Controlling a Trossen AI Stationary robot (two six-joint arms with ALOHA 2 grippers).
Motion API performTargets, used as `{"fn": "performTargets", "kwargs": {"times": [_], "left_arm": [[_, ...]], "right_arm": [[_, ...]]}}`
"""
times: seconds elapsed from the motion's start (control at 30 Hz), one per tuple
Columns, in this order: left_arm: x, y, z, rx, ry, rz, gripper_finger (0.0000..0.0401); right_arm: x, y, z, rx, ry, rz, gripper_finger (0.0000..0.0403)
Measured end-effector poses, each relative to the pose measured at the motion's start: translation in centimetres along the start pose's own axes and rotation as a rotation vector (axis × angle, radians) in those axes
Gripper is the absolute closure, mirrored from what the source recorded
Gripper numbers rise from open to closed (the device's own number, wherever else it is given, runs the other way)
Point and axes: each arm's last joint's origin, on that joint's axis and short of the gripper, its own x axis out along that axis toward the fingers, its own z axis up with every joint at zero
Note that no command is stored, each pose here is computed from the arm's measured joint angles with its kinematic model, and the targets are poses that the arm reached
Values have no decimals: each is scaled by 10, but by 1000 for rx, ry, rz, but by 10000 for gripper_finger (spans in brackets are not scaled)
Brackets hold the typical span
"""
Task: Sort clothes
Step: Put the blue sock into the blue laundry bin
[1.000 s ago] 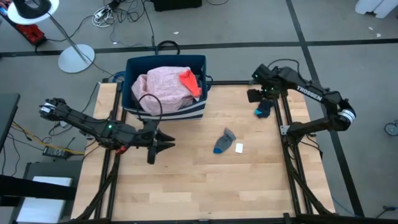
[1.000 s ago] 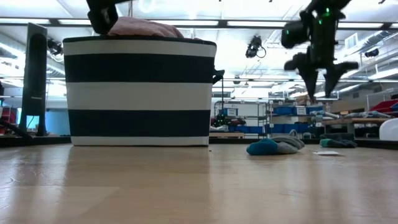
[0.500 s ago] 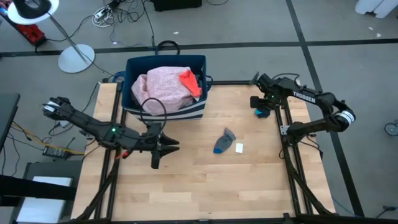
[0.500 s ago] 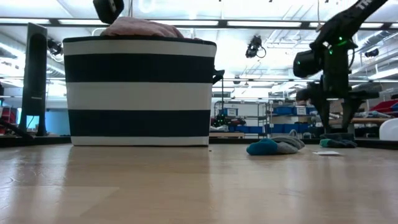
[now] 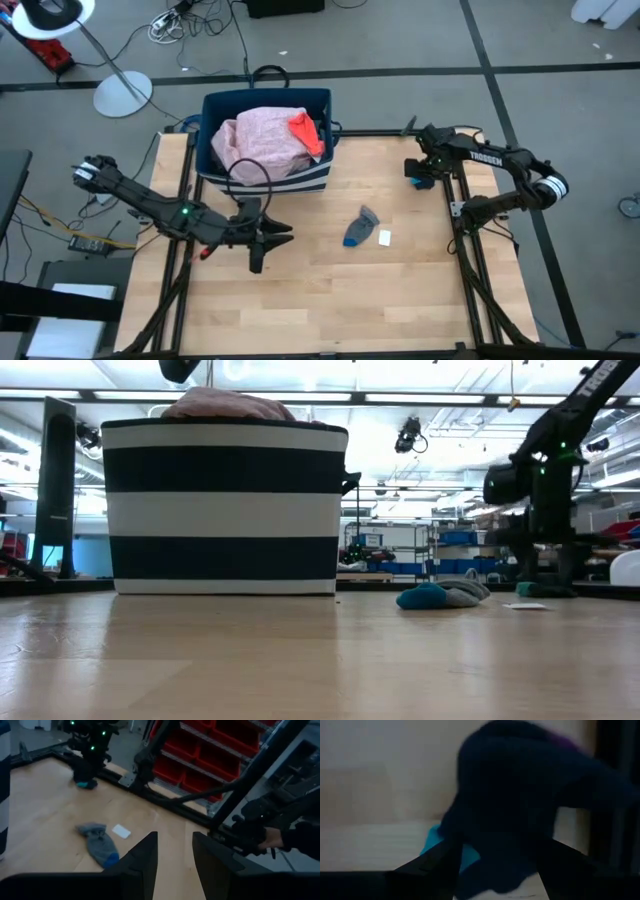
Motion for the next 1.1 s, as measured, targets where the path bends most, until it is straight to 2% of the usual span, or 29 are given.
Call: {"fn": "performTargets", "kwargs": {"times": [0.2, 0.3, 0.4, 0.57, 0.6, 0.67, 0.83, 1.0, 1.1], "left_arm": [[-4, -4, 6, 15, 45, 41, 274], [-5, -5, 8, 21, 42, 59, 274], [-5, -5, 9, 30, 37, 64, 274], [-5, -3, 7, 47, 60, 79, 274], [-6, -3, 6, 50, 65, 83, 274], [-6, -2, 5, 56, 74, 88, 274], [-6, -2, 5, 58, 77, 90, 274], [-6, -2, 5, 58, 78, 90, 274], [-6, -2, 5, 71, 81, 85, 274]], "right_arm": [[20, 0, -1, -24, 109, -43, 172], [20, 4, -3, -89, 118, -41, 194], [13, 10, -5, -130, 128, 6, 246], [3, 22, -7, -171, 179, 150, 374], [2, 25, -9, -182, 195, 175, 386], [-2, 31, -15, -215, 208, 194, 389], [-28, 55, -26, -308, 139, 233, 397], [-78, 82, -28, -388, 26, 278, 399], [-118, 100, -26, -422, -80, 319, 400]]}}
